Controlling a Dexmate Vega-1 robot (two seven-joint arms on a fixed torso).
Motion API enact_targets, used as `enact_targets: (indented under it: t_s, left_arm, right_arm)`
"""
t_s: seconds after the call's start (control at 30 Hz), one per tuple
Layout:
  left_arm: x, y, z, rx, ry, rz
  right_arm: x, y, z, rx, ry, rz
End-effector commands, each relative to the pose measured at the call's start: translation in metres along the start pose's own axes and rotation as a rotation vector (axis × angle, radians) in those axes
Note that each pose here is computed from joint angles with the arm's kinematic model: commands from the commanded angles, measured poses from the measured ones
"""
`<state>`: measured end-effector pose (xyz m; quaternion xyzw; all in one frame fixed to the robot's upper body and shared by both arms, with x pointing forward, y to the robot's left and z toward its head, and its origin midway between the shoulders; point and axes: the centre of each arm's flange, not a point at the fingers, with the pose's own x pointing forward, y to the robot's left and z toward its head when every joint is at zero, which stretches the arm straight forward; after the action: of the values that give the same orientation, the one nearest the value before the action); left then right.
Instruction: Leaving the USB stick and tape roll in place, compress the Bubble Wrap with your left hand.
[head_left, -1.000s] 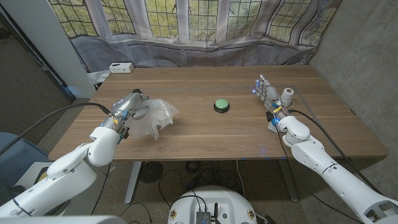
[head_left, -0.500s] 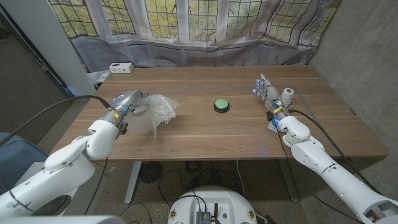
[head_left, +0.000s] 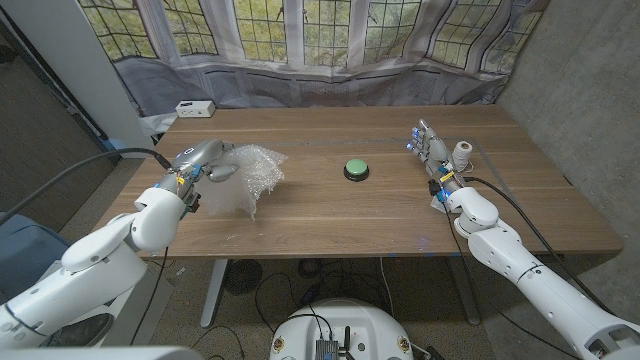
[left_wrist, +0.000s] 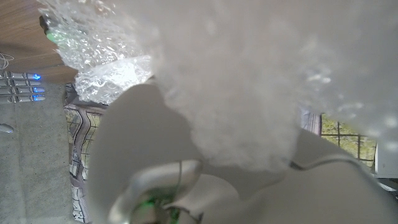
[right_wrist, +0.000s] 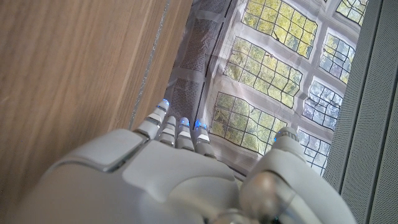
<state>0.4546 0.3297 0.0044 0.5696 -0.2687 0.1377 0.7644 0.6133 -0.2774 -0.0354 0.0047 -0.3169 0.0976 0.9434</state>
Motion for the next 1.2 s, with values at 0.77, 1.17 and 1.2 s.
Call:
enact_targets:
  t_s: [0.77,1.17,1.2]
  left_arm:
    - [0.000,-0.008,-0.004,-0.081,-0.023,0.108]
    - [-0.003,-0.014,-0.003,-0.135,0.004,0.109]
    - [-0.003,-0.015,-0.002,-0.136,0.007,0.110]
  right_arm:
    - [-0.002,0.005,0.000,-0.003,0.002,0.000]
    - [-0.001,0.004,0.000,-0.006,0.008,0.005]
    - [-0.001,0.003,0.000,-0.003,0.010,0.003]
